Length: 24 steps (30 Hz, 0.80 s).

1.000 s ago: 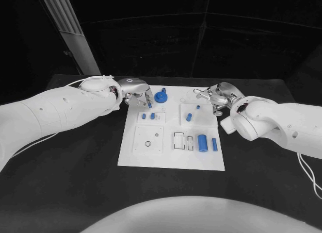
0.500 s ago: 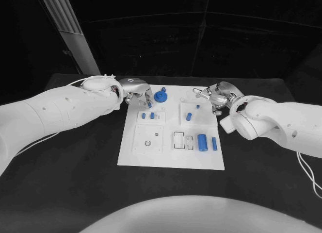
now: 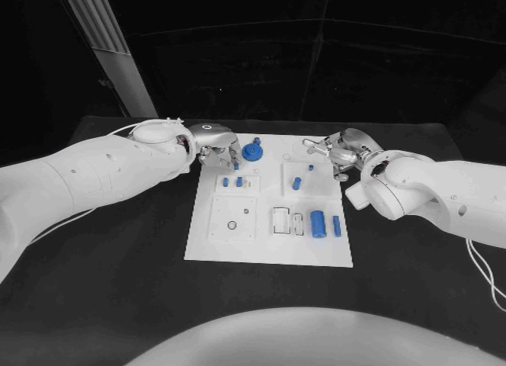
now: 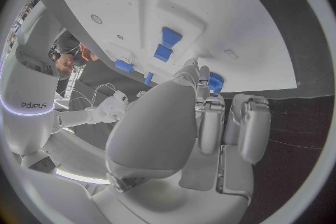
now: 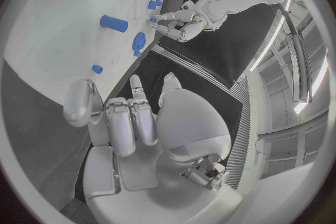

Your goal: Assemble the parts on the task board

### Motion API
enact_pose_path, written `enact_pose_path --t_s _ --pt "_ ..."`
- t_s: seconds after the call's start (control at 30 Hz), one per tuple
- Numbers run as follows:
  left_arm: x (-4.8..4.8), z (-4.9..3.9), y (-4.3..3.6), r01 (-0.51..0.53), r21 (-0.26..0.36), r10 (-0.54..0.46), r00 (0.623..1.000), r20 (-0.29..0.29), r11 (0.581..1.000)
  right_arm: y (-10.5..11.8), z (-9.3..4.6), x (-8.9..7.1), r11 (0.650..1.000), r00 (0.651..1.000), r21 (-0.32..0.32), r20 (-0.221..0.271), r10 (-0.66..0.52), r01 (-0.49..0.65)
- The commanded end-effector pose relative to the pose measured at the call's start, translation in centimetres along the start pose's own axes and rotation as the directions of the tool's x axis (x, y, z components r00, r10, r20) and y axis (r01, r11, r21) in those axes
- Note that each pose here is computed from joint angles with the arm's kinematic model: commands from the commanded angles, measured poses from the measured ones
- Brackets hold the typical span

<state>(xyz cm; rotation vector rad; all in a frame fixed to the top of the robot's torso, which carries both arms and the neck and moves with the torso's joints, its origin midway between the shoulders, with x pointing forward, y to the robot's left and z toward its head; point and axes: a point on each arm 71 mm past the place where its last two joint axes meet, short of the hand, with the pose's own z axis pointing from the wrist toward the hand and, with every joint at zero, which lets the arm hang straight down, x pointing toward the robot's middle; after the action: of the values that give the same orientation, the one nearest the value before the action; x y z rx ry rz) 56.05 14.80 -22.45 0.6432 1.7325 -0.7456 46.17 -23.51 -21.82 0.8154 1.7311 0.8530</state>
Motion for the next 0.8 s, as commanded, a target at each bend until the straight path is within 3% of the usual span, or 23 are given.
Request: enact_pose_path --t_s 0.03,0.8 --pt "0.31 0.06 -0.04 -0.001 -0.002 0.001 1.000 -0.028 1.000 0.16 -0.03 0.07 1.000 1.000 -0.007 -0.008 -0.003 0.003" --pt "0.51 0.01 0.05 0.006 -0.007 -0.006 0.999 -0.046 1.000 0.15 -0.04 0.06 1.000 1.000 -0.007 -0.008 -0.003 0.003"
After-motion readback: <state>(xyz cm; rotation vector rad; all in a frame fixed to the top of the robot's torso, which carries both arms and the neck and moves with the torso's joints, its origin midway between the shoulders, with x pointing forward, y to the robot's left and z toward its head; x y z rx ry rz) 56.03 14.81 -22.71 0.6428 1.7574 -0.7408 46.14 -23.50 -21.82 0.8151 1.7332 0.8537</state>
